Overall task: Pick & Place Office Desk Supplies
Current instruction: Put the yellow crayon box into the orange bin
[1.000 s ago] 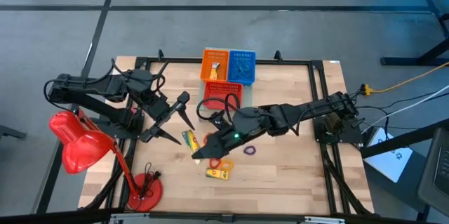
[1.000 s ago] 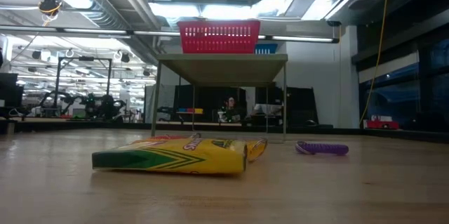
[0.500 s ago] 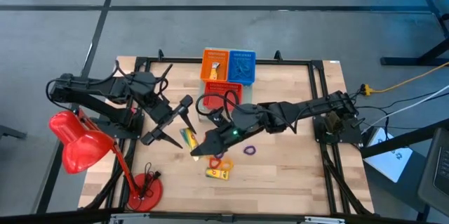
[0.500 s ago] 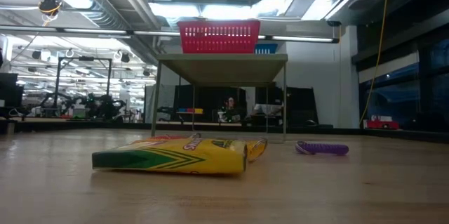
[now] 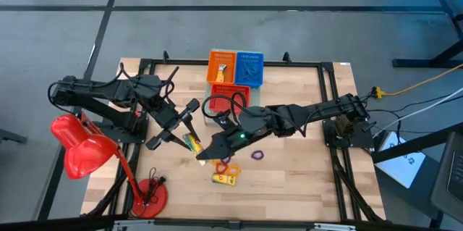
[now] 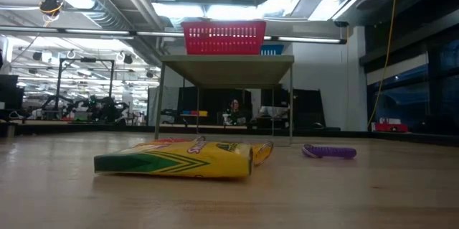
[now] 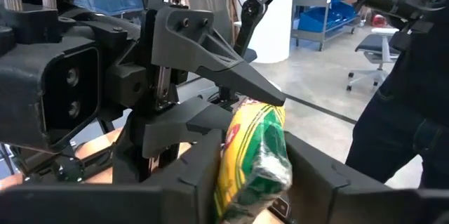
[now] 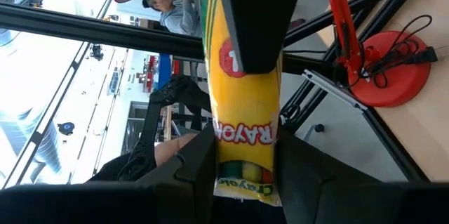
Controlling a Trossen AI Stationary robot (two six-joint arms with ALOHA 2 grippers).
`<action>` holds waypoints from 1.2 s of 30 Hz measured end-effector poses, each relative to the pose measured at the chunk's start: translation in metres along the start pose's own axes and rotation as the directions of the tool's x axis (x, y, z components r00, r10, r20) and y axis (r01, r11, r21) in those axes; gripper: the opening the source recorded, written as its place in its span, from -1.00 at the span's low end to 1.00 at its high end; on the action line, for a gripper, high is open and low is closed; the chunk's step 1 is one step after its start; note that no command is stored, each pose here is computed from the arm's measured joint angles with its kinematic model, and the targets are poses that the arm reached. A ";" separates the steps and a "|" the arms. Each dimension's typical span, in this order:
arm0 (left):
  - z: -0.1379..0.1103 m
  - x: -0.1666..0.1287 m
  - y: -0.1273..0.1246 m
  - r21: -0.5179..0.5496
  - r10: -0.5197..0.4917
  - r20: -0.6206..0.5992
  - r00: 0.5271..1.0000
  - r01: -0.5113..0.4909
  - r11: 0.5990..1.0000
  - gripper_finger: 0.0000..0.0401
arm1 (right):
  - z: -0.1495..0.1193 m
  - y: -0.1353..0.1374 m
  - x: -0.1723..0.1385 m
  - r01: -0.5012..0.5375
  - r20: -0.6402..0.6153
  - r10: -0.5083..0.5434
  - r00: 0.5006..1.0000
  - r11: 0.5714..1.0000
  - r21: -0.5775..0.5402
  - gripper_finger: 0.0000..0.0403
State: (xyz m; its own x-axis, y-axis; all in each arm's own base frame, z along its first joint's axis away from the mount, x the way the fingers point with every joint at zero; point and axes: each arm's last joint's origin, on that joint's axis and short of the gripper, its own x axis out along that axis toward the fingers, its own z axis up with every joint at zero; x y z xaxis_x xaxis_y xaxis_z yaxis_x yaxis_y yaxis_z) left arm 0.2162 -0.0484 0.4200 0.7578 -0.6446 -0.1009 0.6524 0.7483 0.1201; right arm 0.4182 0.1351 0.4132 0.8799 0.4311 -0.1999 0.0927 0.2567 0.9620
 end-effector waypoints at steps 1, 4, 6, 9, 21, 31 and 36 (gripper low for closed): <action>0.000 0.000 0.000 -0.001 0.000 -0.001 1.000 0.000 1.000 -0.39 | 0.000 0.000 0.000 0.000 0.000 0.000 1.000 1.000 0.000 -0.38; 0.000 0.000 0.000 -0.003 0.000 -0.003 1.000 0.000 1.000 -0.54 | 0.000 0.000 0.000 0.000 0.000 0.000 1.000 1.000 -0.007 -0.38; 0.000 0.000 0.000 -0.010 0.000 -0.004 1.000 0.000 1.000 -0.62 | 0.000 0.000 0.000 0.000 0.000 0.000 1.000 1.000 -0.014 -0.38; -0.001 -0.001 0.000 -0.018 -0.001 -0.011 1.000 0.001 1.000 -0.69 | 0.000 0.001 0.000 -0.012 0.002 0.012 1.000 1.000 -0.018 -0.35; -0.001 -0.012 -0.002 -0.013 0.021 -0.041 0.999 -0.022 1.000 -0.67 | -0.006 -0.001 0.001 0.027 0.013 -0.027 1.000 0.999 -0.019 0.22; -0.012 -0.023 0.011 -0.034 0.084 -0.127 0.988 -0.089 0.995 -0.67 | -0.014 -0.002 0.002 0.056 0.022 -0.055 0.998 0.998 -0.020 0.51; -0.022 -0.031 0.021 -0.046 0.141 -0.197 0.970 -0.153 0.987 -0.67 | -0.029 0.000 0.002 0.070 0.002 -0.070 0.998 0.998 0.004 0.50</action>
State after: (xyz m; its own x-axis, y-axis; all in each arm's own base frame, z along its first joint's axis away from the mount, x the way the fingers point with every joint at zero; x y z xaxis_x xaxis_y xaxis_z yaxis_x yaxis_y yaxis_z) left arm 0.2067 -0.0092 0.4044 0.8274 -0.4891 -0.2760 0.5286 0.8442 0.0888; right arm 0.4068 0.1615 0.4075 0.8725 0.4100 -0.2660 0.1555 0.2831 0.9464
